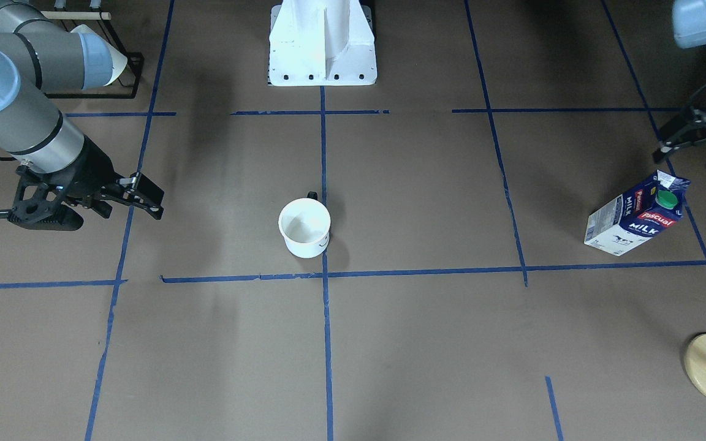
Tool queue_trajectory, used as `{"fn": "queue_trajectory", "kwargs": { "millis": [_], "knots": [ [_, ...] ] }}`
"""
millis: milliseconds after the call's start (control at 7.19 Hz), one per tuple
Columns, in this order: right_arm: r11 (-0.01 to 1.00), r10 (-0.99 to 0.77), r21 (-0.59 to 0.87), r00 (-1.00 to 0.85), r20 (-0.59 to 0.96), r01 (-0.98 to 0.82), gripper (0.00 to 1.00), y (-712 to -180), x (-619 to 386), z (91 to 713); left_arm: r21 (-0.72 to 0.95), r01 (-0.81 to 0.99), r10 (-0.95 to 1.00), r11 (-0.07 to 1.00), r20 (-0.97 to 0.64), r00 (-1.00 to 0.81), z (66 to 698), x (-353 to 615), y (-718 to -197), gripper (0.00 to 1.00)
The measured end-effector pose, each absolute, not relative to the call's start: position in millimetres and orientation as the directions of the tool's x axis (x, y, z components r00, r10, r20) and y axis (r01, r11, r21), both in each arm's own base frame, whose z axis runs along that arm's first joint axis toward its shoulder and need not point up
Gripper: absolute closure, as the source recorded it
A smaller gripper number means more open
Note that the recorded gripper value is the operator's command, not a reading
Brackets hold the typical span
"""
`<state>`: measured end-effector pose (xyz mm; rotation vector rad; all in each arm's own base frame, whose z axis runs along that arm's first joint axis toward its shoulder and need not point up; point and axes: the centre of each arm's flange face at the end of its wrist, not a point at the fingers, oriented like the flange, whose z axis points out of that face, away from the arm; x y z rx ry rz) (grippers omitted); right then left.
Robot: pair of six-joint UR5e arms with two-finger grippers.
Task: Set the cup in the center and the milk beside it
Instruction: 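Release the mug and raise the right gripper back toward its side, then lower the left gripper onto the milk carton's top and grasp it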
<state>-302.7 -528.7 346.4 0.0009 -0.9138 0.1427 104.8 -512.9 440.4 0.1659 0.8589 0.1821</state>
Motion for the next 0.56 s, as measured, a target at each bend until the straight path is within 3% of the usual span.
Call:
{"fn": "queue_trajectory", "kwargs": {
  "millis": [557],
  "knots": [
    [0.998,0.058,-0.018,0.646,0.761,-0.068,0.00,-519.5,-289.5,388.0,0.241,-0.167,0.289,0.956,-0.685,0.668,448.5,138.8,-534.8,0.01]
  ]
}}
